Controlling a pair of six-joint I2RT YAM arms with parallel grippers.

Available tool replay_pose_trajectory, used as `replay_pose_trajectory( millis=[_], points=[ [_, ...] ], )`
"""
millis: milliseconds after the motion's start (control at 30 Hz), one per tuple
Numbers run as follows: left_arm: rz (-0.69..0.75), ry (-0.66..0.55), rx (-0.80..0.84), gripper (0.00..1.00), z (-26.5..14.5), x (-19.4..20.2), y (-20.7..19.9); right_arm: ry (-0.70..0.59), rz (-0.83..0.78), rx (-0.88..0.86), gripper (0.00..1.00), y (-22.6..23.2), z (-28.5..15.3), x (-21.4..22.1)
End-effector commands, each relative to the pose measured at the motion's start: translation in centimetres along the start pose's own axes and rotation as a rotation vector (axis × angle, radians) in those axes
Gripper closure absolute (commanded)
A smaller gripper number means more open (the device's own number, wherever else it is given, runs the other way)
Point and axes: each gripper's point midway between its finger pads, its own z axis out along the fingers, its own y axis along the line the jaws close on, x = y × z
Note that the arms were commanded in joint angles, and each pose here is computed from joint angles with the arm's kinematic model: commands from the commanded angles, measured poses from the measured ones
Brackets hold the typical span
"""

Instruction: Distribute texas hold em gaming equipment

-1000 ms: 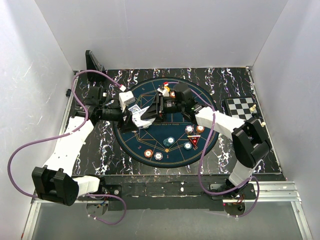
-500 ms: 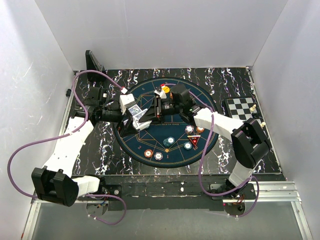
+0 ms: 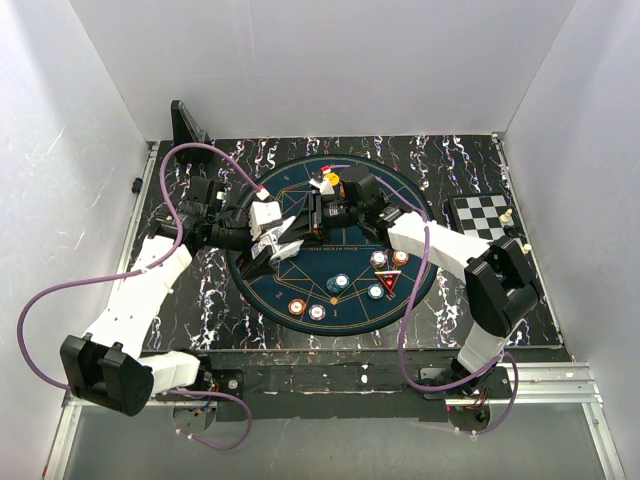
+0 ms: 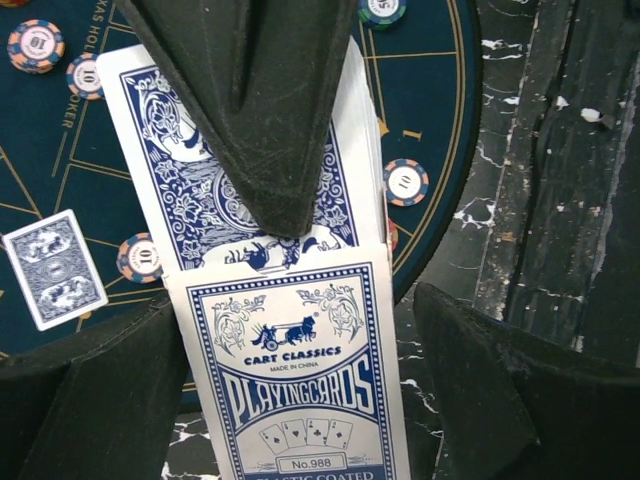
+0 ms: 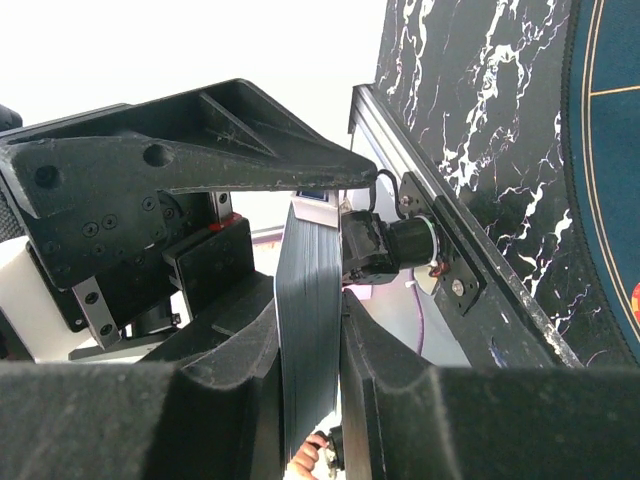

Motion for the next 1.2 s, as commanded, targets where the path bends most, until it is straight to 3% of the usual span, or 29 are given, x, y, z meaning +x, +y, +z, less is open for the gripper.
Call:
replay_pose_trajectory(
  millis=[0,333,467,667,833,967,1167],
  points=[
    [0.040,-0.007,-0.058,0.17,-0.3,-0.7,0.7,-0.022,-0.089,-0.033,0.82,2.9,0.1,-0.5],
    [0.018,-0.001,-0.052,0.46,0.0,-0.6,0.9,-0.044,-0.084,0.002,0.82,2.3,0.2,-0.6],
    [0.015,-0.007,-0.048,0.53,0.0,-0.7,0.6,-0.043,-0.080,0.008,0.81,2.1,0.2,-0.6],
    [0.004,-0.015,-0.028,0.68,0.0,-0.6,-0.1,-0.035,-0.088,0.015,0.48,2.0,0.0,-0.4],
    [0.003,-0.003,-0.021,0.72,0.0,-0.1,-0.5,-0.045,-0.121,0.075,0.37,1.0,-0.9,-0.7],
    [0.015,0.004,-0.023,0.74,-0.1,0.0,-0.4,-0.025,-0.117,0.111,0.37,0.4,-0.8,-0.6],
    [0.039,0.017,-0.034,0.76,-0.3,0.0,-0.2,-0.016,-0.116,0.114,0.46,0.1,-0.6,-0.6]
  ],
)
